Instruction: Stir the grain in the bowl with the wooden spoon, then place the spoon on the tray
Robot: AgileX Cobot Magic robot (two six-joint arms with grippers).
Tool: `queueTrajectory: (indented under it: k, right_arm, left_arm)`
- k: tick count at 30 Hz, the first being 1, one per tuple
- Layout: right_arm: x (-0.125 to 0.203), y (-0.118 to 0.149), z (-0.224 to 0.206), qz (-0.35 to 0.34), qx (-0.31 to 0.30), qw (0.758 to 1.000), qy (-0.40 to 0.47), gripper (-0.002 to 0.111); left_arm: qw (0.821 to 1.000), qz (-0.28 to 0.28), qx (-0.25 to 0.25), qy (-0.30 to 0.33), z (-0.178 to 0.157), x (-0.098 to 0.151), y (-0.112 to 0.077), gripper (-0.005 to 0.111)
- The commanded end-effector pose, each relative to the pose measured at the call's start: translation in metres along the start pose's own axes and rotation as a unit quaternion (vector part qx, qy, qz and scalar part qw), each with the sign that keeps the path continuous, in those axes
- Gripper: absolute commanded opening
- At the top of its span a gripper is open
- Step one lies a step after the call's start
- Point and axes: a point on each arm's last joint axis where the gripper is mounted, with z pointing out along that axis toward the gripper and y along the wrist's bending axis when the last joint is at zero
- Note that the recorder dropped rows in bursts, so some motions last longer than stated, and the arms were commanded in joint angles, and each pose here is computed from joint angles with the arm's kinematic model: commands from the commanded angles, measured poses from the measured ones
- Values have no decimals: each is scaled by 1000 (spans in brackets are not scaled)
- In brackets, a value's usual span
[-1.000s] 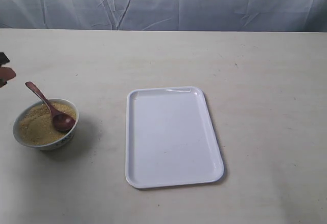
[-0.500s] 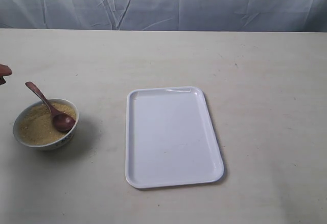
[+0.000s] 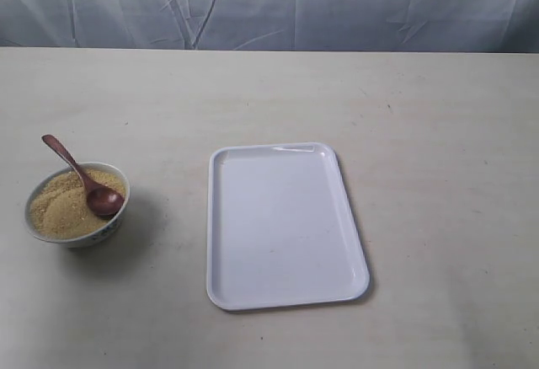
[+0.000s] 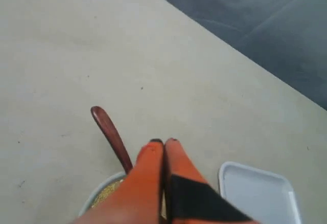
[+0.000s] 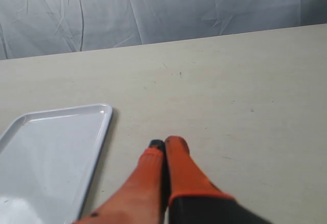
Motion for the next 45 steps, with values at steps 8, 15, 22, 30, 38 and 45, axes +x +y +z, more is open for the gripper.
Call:
queueTrajectory:
  k: [8, 15, 22, 30, 38, 45]
  right_arm:
    - [0, 0, 0, -1, 2, 1000, -7, 0]
    - [0, 0, 0, -1, 2, 1000, -7, 0]
    - [0, 0, 0, -1, 2, 1000, -8, 0]
    - [0, 0, 0, -1, 2, 1000, -8, 0]
    - [0, 0, 0, -1, 2, 1000, -7, 0]
    - [0, 0, 0, -1, 2, 1000, -7, 0]
  left_arm:
    - [951, 205, 47, -225, -37, -11, -41, 0]
    - [935, 164, -112, -295, -43, -2, -11, 0]
    - [970, -35, -175, -168, -28, 25, 11, 0]
    - [972, -77, -165, -146, -6, 29, 17, 0]
    - [963, -134, -54, -227, 5, 51, 19, 0]
    - [975, -158, -46, -151, 36, 53, 28, 0]
